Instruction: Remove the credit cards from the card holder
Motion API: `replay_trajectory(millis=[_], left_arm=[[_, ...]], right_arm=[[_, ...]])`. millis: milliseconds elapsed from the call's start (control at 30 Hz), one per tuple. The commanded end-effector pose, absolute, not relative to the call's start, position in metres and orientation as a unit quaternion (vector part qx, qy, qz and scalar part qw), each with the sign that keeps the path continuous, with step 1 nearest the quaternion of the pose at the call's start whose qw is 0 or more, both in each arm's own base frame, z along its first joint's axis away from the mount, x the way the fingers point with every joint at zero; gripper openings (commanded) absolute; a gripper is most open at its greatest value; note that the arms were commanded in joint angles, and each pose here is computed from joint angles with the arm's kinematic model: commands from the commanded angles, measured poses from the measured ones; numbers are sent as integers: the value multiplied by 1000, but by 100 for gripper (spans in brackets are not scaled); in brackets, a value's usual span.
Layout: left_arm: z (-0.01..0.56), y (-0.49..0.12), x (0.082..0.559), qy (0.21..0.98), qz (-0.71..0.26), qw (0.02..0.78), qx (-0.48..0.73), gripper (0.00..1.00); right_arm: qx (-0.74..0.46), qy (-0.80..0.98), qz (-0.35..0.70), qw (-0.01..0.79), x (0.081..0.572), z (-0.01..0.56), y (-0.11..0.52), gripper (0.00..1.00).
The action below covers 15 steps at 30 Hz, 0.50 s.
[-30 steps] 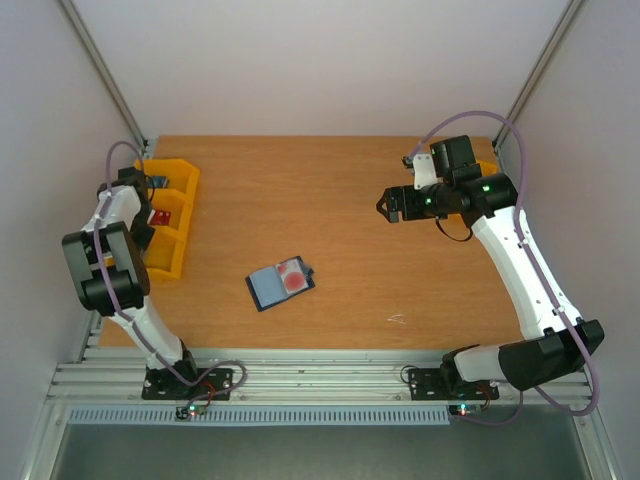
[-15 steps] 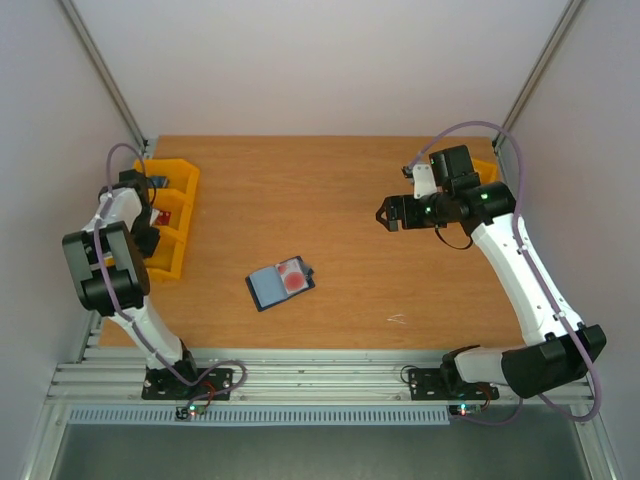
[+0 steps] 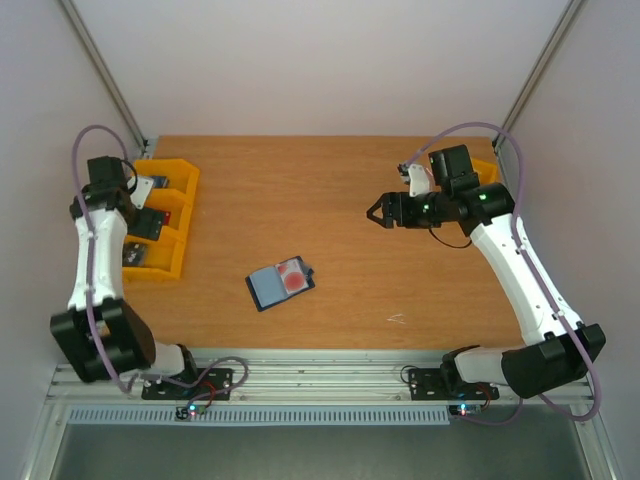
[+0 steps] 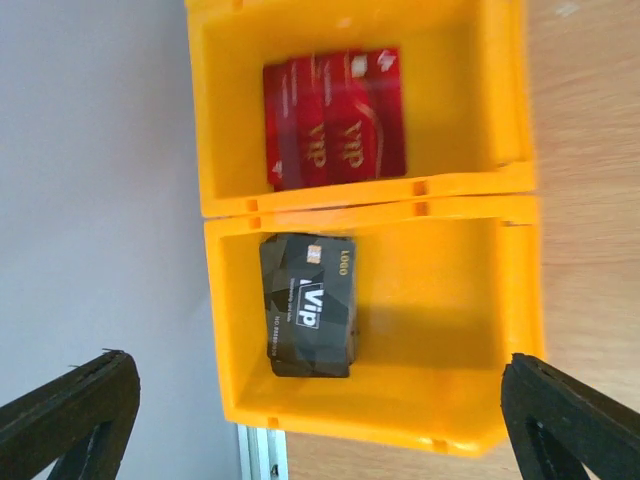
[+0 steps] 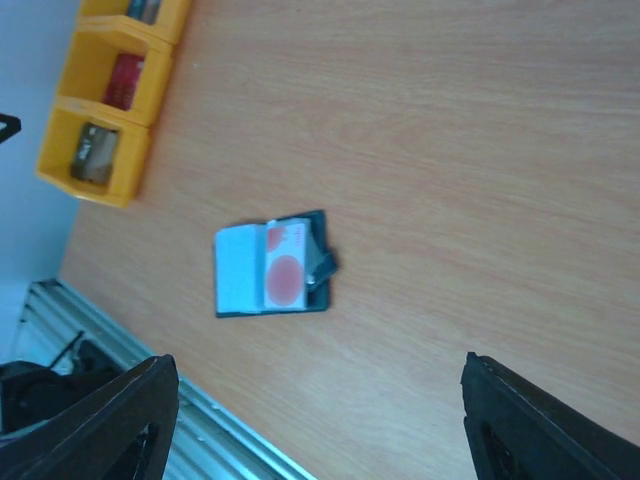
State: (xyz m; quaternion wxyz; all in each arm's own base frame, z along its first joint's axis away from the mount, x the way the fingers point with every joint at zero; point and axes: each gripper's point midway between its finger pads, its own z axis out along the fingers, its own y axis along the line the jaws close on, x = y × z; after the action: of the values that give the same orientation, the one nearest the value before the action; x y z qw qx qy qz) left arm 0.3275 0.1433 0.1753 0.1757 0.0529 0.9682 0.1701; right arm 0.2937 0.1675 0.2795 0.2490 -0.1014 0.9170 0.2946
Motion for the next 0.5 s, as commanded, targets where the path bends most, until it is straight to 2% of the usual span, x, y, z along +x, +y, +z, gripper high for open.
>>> replay_trajectory(millis=[0,67,233,467], left_arm=[[215,106,319,947,118,282,94,99],[233,86,307,938,90,314,112,99],[249,-2,271,914,-53,352,198,99],[222,-88,249,919,-197,274,205,96]], right_arm=[[-83,899,365,227,289,285,191,77],[-78,901,367,220,288,278,199,76],[-85,910,366,175,283,247,232,74],[-123,929,332,109,269,204,277,72]])
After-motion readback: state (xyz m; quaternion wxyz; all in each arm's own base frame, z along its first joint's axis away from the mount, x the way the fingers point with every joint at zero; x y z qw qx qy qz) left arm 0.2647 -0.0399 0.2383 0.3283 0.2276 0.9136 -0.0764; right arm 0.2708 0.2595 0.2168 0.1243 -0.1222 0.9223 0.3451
